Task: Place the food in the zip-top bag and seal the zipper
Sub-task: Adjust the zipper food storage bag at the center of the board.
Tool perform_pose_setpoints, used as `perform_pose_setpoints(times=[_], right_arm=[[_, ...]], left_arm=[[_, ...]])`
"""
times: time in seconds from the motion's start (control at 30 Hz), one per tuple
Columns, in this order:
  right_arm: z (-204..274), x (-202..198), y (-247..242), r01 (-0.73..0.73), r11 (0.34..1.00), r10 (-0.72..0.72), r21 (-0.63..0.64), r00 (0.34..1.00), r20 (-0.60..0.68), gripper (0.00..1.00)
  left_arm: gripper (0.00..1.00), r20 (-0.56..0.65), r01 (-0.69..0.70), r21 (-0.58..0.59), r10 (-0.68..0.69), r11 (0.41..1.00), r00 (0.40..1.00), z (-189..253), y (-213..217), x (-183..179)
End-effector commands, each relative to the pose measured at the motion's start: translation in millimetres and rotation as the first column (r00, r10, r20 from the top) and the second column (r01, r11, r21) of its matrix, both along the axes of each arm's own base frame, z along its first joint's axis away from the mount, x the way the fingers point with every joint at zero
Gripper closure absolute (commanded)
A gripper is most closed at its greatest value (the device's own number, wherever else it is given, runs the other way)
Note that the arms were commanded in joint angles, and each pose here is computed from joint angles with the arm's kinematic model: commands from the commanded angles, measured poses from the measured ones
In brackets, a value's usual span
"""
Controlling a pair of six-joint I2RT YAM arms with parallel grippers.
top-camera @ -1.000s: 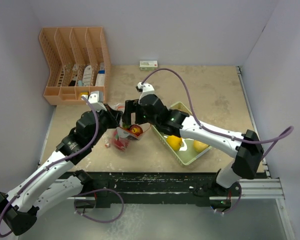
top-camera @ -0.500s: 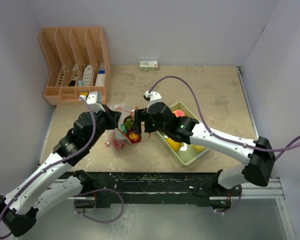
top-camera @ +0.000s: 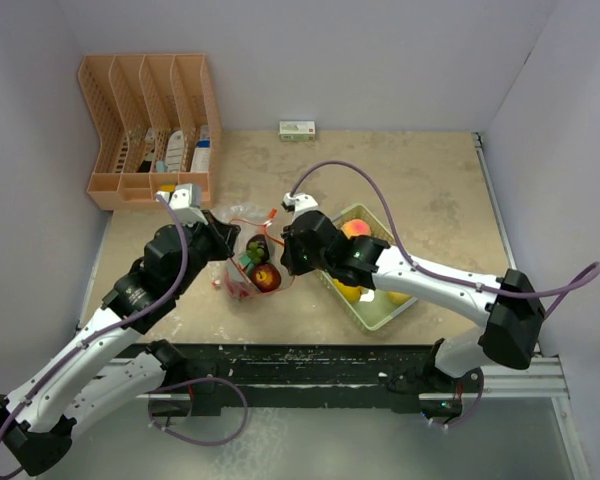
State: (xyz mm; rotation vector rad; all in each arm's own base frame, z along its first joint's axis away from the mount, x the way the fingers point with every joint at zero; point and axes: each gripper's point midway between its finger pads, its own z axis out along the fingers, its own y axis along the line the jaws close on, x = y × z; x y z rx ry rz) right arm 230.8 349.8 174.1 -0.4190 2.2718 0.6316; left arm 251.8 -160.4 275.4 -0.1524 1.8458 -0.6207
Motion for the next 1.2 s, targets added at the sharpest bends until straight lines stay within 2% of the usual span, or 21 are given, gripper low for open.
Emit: perform_pose_setpoints(times=[0.0, 0.1, 0.23, 0.4, 0.57, 0.77, 0.87, 1.0, 1.17], right_arm=[[82.6, 13.3, 8.5, -0.019, 0.993, 0.0, 0.12, 0.988, 0.154, 1.0], [126.8, 20.1, 14.4, -0.044, 0.986, 0.007, 0.158, 0.973, 0.23, 1.0], [159.2, 25.3, 19.2, -0.076, 0.982, 0.02, 0.174, 0.953, 0.301, 1.0], [140.3, 37.9, 20.7, -0.078, 0.993, 0.049, 0.092, 0.957, 0.285, 1.0], [115.7, 39.3, 28.4, -0.19, 0.98, 0.167, 0.059, 0.947, 0.273, 1.0], [93.2, 49.8, 21.2, -0.292, 0.956, 0.275, 0.025, 0.925, 0.26, 1.0], [88.0, 48.6, 23.3, -0.336, 0.941, 0.315, 0.039, 0.912, 0.263, 1.0], [92.0, 41.7, 33.1, -0.411, 0.908, 0.372, 0.081, 0.881, 0.294, 1.0], [96.2, 38.9, 37.2, -0.466, 0.881, 0.419, 0.075, 0.846, 0.33, 1.0]], left_arm=[[1.0, 0.105, -0.013, -0.063, 0.02, 0.998, 0.994, 43.2, 2.0, 3.2], [1.0, 0.103, -0.014, -0.065, 0.021, 0.998, 0.994, 43.4, 3.4, 1.3], [1.0, 0.098, -0.021, -0.062, 0.027, 0.998, 0.995, 42.8, 7.7, -2.5], [1.0, 0.101, -0.046, -0.063, 0.052, 0.997, 0.993, 46.3, 18.6, -9.2], [1.0, 0.105, -0.037, -0.099, 0.047, 0.994, 0.993, 46.2, 17.5, -12.5], [1.0, 0.064, 0.113, -0.149, -0.105, 0.982, 0.992, 14.9, -24.5, -8.0], [1.0, 0.086, 0.193, -0.17, -0.18, 0.966, 0.98, -2.2, -44.8, -4.9], [0.84, 0.109, 0.281, -0.159, -0.266, 0.947, 0.958, -19.7, -65.3, -1.8], [0.47, 0.207, 0.358, -0.076, -0.337, 0.93, 0.919, -1.6, -71.8, -4.6]])
